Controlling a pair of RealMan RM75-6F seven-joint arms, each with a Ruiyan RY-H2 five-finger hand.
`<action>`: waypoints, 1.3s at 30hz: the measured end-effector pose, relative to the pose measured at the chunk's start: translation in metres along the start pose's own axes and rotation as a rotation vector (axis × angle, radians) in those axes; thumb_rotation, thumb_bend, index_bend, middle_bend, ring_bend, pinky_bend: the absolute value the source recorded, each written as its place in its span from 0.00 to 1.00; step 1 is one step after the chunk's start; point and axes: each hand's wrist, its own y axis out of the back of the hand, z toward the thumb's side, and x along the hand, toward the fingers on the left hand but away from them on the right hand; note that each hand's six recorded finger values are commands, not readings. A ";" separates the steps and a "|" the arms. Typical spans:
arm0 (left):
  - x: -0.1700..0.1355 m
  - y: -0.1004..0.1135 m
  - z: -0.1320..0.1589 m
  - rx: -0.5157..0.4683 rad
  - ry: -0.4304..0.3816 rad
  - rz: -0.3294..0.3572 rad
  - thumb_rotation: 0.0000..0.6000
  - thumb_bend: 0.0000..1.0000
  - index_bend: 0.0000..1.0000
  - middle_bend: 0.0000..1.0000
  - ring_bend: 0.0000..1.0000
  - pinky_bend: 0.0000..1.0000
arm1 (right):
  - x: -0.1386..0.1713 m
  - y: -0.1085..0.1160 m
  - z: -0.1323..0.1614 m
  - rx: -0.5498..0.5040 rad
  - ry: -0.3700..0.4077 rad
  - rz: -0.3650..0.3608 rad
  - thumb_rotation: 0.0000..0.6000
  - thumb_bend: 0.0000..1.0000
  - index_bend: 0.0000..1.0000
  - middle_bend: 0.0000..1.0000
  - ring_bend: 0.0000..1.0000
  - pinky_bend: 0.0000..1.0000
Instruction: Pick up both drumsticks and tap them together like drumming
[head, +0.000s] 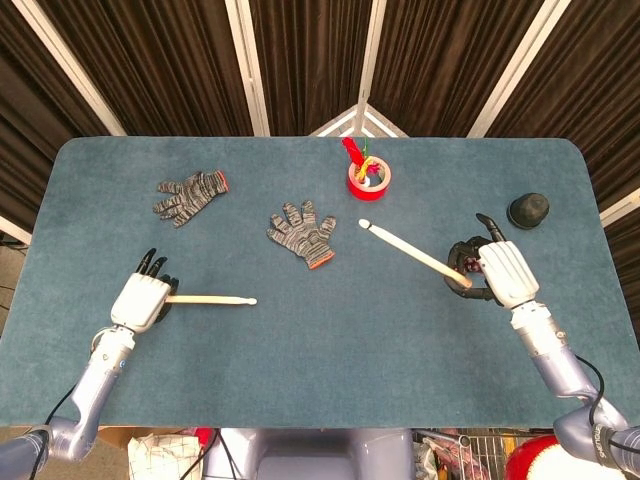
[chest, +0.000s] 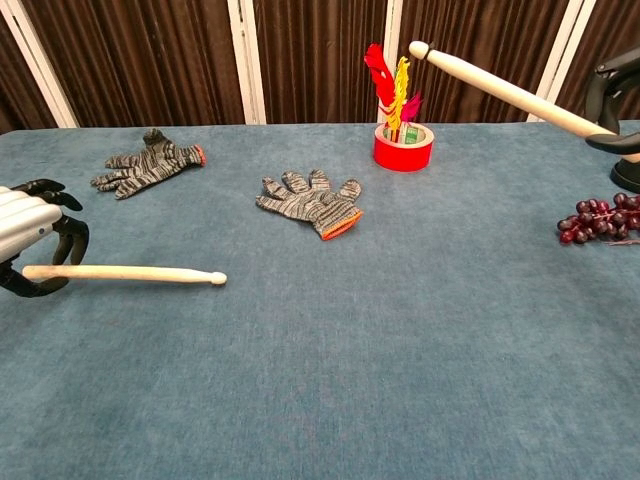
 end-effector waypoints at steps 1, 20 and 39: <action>0.000 0.001 0.000 -0.006 -0.001 0.007 1.00 0.51 0.59 0.57 0.15 0.00 | 0.000 0.000 0.000 0.000 0.000 -0.001 1.00 0.47 0.80 0.67 0.46 0.03; 0.002 0.016 0.003 -0.118 -0.036 0.106 1.00 0.51 0.59 0.58 0.15 0.00 | 0.000 0.006 -0.004 0.012 -0.014 -0.006 1.00 0.47 0.81 0.67 0.46 0.03; 0.027 0.070 0.033 -0.484 -0.105 0.136 1.00 0.51 0.60 0.58 0.15 0.00 | -0.016 0.022 -0.015 -0.140 -0.079 0.010 1.00 0.47 0.81 0.67 0.47 0.03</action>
